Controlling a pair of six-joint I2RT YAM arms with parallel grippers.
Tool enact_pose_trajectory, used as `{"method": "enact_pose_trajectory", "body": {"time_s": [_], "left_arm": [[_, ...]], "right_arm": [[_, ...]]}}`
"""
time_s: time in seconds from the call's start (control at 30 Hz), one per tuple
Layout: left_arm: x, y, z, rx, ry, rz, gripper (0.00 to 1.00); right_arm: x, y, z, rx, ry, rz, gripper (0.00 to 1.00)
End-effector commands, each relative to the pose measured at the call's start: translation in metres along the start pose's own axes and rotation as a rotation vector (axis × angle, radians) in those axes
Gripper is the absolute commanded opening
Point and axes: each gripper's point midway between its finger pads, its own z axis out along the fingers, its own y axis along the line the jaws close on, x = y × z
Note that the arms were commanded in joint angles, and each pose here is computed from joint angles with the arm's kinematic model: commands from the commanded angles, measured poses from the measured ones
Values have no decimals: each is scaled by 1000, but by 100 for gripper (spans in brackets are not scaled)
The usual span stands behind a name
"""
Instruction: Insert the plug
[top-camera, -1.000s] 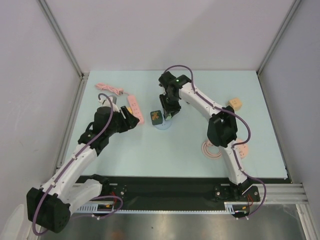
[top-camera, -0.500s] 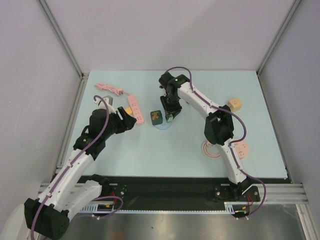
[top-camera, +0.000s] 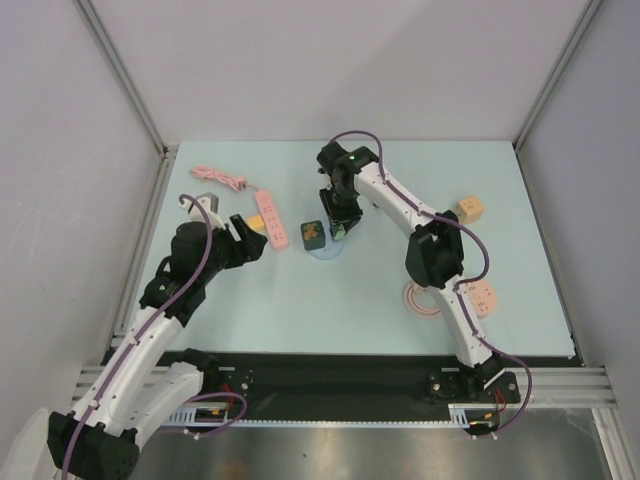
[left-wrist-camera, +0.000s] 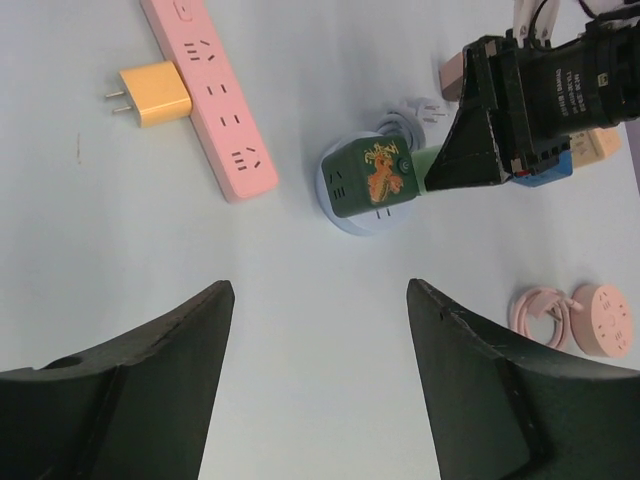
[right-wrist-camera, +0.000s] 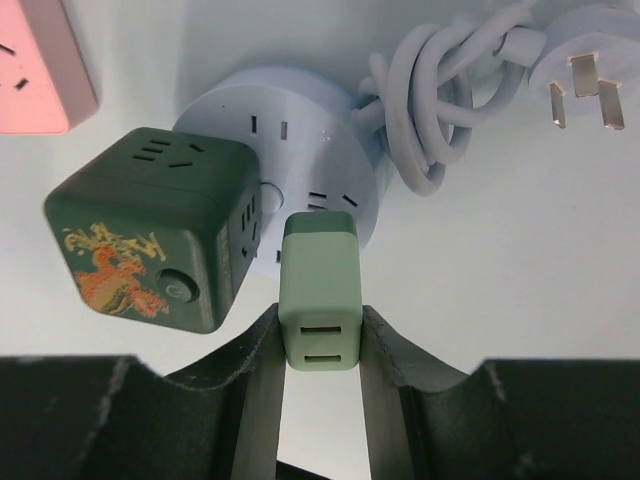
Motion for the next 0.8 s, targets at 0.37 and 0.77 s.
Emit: {"method": "enact_pose_trajectory", "body": {"time_s": [0.37, 0.77], "left_arm": [[-17, 13, -9, -59, -90, 26, 77], [-17, 18, -12, -83, -101, 32, 79]], "right_arm": [[8, -5, 27, 26, 74, 15, 0], [20, -5, 38, 36, 135, 19, 0]]}}
